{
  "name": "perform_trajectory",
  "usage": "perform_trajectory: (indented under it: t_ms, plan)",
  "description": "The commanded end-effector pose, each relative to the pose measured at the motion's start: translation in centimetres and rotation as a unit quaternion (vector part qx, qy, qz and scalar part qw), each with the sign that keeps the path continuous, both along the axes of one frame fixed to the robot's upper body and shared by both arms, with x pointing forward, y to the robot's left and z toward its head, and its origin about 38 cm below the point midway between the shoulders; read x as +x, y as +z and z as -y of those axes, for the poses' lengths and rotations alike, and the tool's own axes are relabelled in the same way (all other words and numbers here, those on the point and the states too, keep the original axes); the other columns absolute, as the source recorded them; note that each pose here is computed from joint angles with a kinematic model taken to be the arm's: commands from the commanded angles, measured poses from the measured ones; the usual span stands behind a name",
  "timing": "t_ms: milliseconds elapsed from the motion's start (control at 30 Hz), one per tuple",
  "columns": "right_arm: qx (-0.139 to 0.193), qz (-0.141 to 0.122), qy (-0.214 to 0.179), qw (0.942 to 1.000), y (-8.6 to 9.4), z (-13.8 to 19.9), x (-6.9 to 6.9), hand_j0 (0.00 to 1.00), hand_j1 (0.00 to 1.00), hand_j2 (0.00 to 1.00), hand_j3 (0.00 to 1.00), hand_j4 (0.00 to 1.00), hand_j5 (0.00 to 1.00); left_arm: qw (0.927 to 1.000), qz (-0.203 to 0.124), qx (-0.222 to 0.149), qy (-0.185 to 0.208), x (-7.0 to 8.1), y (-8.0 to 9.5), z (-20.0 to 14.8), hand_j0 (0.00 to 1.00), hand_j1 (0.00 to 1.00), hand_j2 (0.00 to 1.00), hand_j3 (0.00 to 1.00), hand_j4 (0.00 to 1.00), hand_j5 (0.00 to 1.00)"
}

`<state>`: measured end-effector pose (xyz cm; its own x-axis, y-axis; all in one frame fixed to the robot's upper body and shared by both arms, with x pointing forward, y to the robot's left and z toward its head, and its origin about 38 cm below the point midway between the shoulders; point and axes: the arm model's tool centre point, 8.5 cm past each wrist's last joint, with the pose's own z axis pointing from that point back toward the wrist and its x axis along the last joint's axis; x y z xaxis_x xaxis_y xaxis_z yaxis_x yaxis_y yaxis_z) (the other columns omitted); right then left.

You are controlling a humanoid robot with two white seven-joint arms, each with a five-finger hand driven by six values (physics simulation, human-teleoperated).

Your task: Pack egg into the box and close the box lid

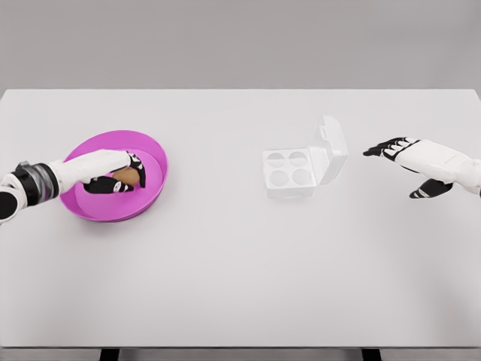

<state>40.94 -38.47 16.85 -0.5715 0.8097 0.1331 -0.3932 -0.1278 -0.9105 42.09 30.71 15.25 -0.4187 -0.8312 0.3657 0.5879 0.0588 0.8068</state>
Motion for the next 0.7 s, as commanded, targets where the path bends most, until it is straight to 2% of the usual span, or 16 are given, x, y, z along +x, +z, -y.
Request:
perform_trajectory:
  t_ms: [0,267,333,467,667]
  plan:
    - [0.002,0.001,-0.002,1.0,0.1,0.1,0.0,1.0,1.0,1.0,1.0,1.0,1.0,1.0,0.001,-0.002,0.0,0.0,0.2,-0.1,0.34,0.34,0.34,0.34,0.34,0.34]
    - [0.003,0.001,-0.002,1.0,0.1,0.0,0.0,1.0,1.0,1.0,1.0,1.0,1.0,0.9994,0.033,-0.014,-0.003,0.0,2.4,0.0,0.33,0.33,0.33,0.33,0.33,0.33]
    - [0.005,0.001,-0.001,1.0,0.0,-0.1,0.0,1.0,1.0,1.0,1.0,1.0,1.0,0.9987,0.047,-0.015,-0.015,-0.3,3.4,0.5,0.33,0.33,0.33,0.33,0.33,0.33]
    - [0.004,0.001,-0.001,1.0,0.1,0.0,0.0,1.0,1.0,1.0,1.0,1.0,1.0,0.9982,0.056,-0.019,-0.013,-0.2,4.0,0.4,0.33,0.33,0.33,0.33,0.33,0.33]
    - [0.004,0.001,-0.001,1.0,0.1,0.0,0.0,1.0,1.0,1.0,1.0,1.0,1.0,0.9953,0.083,-0.025,-0.042,-0.8,5.7,2.2,0.33,0.33,0.33,0.33,0.33,0.33]
